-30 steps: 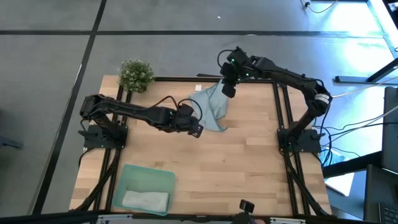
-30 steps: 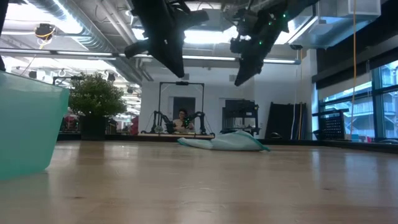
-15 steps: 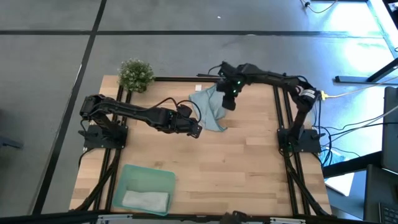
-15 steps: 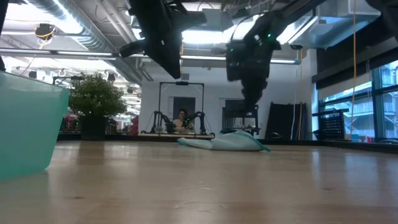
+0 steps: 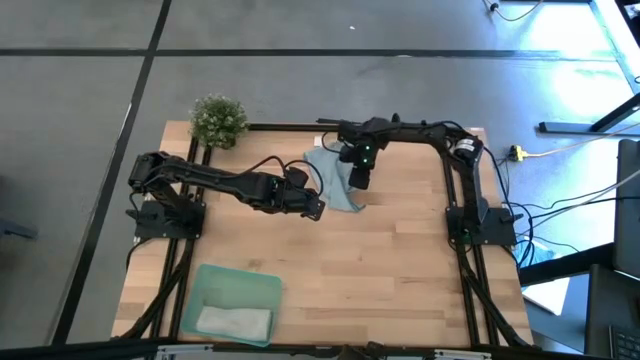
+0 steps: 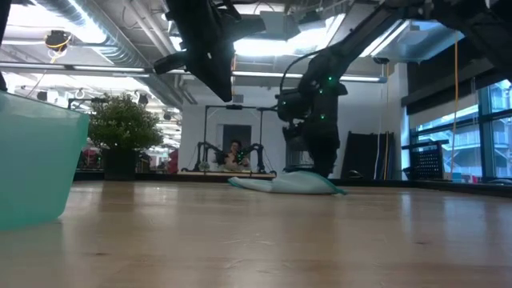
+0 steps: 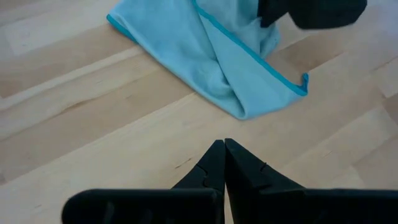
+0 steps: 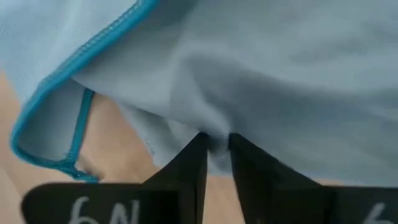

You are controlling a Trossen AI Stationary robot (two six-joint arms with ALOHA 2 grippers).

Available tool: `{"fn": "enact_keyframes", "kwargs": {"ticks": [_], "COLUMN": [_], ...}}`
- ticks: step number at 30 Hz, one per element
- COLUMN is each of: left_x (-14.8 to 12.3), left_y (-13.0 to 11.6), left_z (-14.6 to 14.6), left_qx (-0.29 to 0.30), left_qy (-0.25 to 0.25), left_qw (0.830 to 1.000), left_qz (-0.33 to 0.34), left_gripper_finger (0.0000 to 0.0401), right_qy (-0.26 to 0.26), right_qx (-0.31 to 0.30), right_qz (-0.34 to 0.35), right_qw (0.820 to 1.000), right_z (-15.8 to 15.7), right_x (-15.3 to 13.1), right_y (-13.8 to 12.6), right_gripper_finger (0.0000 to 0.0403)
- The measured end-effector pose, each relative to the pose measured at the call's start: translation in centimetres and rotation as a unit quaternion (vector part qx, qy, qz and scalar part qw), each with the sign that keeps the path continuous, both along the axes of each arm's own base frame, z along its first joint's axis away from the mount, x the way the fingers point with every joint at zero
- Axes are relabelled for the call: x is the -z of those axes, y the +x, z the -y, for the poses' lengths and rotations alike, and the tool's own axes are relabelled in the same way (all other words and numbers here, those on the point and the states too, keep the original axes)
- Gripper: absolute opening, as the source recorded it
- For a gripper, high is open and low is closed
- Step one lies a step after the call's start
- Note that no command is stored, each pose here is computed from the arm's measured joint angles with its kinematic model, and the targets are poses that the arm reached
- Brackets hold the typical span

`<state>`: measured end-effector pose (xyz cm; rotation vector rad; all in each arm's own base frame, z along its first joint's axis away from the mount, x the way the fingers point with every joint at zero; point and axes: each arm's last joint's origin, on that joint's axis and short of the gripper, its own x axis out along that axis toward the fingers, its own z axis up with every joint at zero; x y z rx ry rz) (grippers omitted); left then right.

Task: Roll microfiber towels into tight, uniform cylinder then place into a basket
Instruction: Roll the blue microfiber cloth

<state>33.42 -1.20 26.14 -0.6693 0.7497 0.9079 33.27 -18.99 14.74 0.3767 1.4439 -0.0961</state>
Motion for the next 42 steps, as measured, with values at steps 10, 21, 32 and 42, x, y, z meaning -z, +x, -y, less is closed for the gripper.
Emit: {"fn": "enact_keyframes", "kwargs": {"ticks": [10,21,32,42], "left_x": [0.1,0.3,0.3,0.3], "left_y": [-0.2,-0.4,-0.5,-0.5], "left_z": [0.0,0.1,0.3,0.3], "left_qx": [0.017,0.032,0.038,0.037], "left_qy": [0.002,-0.009,-0.017,-0.017], "left_qw": [1.0,0.999,0.998,0.998], "left_qz": [-0.02,-0.038,-0.042,-0.041], "left_gripper_finger": [0.0003,0.0001,0.0003,0.0003], "right_qy": [0.048,0.117,0.014,-0.087], "right_qx": [-0.032,-0.085,0.014,0.082], "right_qz": [-0.016,0.003,0.035,0.004], "right_qw": [0.998,0.99,0.999,0.993], "right_z": [-3.9,-9.1,-4.6,0.6], "right_x": [0.5,-0.9,-7.3,-7.2], "right_y": [1.5,2.9,0.3,-2.1], "right_gripper_finger": [0.0035,0.0006,0.003,0.0042]}}
